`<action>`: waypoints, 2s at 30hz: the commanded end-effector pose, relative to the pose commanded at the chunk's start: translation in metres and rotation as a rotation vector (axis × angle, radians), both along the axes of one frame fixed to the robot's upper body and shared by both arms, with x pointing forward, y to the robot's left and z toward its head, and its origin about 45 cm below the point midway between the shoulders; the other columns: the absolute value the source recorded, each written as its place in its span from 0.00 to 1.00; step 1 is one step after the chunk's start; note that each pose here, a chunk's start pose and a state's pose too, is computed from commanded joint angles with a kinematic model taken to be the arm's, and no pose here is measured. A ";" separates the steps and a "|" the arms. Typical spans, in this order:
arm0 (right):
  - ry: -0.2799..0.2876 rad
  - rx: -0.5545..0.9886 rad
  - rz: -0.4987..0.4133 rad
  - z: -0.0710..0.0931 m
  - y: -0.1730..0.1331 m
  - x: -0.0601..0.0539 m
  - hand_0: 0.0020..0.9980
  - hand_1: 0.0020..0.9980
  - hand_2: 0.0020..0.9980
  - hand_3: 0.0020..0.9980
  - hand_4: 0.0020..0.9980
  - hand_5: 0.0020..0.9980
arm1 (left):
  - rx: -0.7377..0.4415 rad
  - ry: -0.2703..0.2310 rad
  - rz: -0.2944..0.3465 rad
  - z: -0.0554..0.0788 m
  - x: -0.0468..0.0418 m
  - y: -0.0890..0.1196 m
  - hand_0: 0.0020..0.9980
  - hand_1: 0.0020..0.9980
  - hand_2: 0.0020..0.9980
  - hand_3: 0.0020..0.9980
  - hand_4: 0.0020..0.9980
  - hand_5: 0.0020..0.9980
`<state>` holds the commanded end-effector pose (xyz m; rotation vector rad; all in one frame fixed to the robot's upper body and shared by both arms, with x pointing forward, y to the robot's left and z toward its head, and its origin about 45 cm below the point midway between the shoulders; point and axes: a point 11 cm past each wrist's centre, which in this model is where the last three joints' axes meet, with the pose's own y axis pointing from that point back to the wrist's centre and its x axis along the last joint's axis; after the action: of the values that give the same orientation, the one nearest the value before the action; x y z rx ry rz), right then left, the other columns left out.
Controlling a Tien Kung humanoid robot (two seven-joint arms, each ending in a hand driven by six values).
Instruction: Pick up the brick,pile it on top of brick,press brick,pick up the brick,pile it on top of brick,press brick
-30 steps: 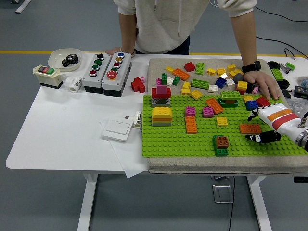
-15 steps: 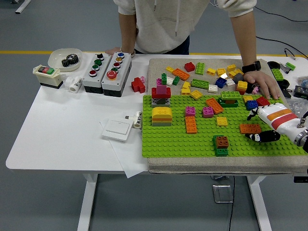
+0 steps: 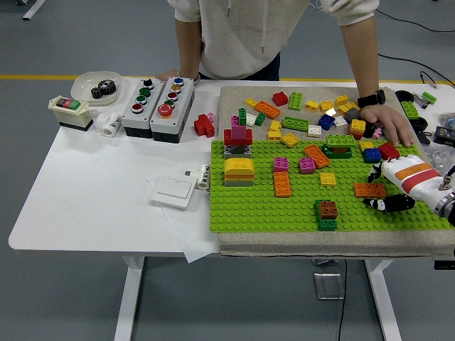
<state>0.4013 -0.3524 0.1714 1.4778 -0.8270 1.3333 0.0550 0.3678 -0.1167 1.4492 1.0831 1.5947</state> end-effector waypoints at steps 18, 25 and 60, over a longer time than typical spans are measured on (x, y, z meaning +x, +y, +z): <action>-0.013 0.007 -0.012 -0.003 -0.002 0.003 0.38 0.46 0.52 0.51 0.78 0.47 | -0.002 -0.006 0.000 0.000 0.0027 -0.001 0.77 0.75 0.75 0.59 0.66 0.68; -0.016 0.010 -0.019 -0.002 -0.005 0.003 0.31 0.43 0.48 0.49 0.75 0.50 | -0.003 -0.009 0.001 0.000 0.0042 -0.001 0.77 0.75 0.75 0.59 0.66 0.68; -0.018 0.001 -0.015 -0.009 -0.008 0.002 0.28 0.41 0.46 0.48 0.70 0.53 | -0.005 -0.014 0.001 0.000 0.0066 -0.002 0.77 0.75 0.75 0.60 0.66 0.68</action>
<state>0.4032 -0.3607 0.1624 1.4589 -0.8488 1.3369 0.0616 0.3657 -0.1163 1.4320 1.0795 1.5993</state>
